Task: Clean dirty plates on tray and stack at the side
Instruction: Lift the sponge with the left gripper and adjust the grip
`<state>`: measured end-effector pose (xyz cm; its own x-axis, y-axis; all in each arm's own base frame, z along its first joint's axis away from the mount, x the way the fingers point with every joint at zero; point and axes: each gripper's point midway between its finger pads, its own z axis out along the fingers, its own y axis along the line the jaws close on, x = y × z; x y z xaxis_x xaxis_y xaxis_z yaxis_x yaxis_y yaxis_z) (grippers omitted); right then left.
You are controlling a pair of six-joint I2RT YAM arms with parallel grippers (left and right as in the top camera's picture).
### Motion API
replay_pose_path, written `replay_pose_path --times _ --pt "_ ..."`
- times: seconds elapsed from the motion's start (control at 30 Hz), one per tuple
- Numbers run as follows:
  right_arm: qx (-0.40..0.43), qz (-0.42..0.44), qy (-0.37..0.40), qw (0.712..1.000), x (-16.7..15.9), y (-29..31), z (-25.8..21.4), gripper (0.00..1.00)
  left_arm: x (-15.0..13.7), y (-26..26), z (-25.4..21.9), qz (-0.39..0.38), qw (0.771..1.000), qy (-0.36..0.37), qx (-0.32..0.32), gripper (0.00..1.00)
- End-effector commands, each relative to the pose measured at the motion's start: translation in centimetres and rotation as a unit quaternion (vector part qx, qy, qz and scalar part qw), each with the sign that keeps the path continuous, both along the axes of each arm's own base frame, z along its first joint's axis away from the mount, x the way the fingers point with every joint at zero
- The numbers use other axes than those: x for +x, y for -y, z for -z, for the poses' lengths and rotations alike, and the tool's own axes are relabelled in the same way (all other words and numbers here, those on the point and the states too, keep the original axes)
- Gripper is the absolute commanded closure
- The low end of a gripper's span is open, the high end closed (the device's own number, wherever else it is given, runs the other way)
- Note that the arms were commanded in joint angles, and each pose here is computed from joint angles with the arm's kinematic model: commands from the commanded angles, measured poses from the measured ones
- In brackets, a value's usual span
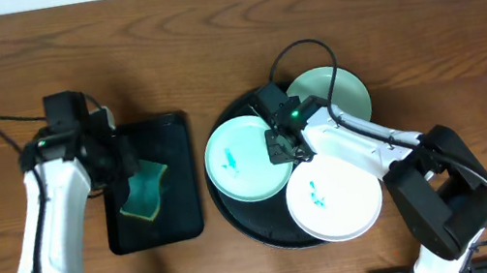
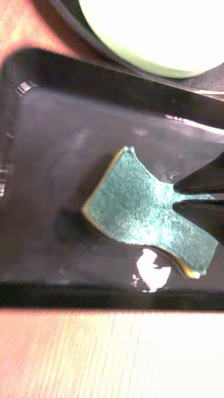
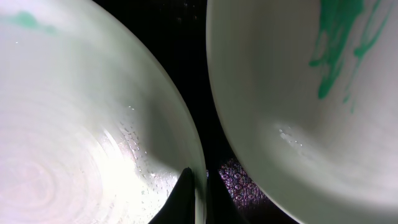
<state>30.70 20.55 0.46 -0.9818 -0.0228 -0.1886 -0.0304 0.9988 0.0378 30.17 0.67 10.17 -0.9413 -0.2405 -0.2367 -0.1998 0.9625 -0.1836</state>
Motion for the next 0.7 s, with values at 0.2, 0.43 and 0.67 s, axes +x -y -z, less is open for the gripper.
replay_pose_path --times 0.2,0.43,0.67 --pt "-0.017 -0.012 -0.037 0.999 -1.5 0.5 2.3 0.99 -0.4 -0.4 -0.9 -0.013 1.0 -0.003 0.006 0.06" --pt "-0.016 -0.012 -0.037 0.999 -1.5 0.5 2.3 0.99 -1.0 -0.3 0.6 0.018 0.999 -0.029 0.011 0.29" --pt "-0.017 -0.012 -0.038 0.999 -1.6 0.5 2.3 0.99 -2.8 -0.1 4.9 0.04 0.993 -0.112 0.003 0.66"
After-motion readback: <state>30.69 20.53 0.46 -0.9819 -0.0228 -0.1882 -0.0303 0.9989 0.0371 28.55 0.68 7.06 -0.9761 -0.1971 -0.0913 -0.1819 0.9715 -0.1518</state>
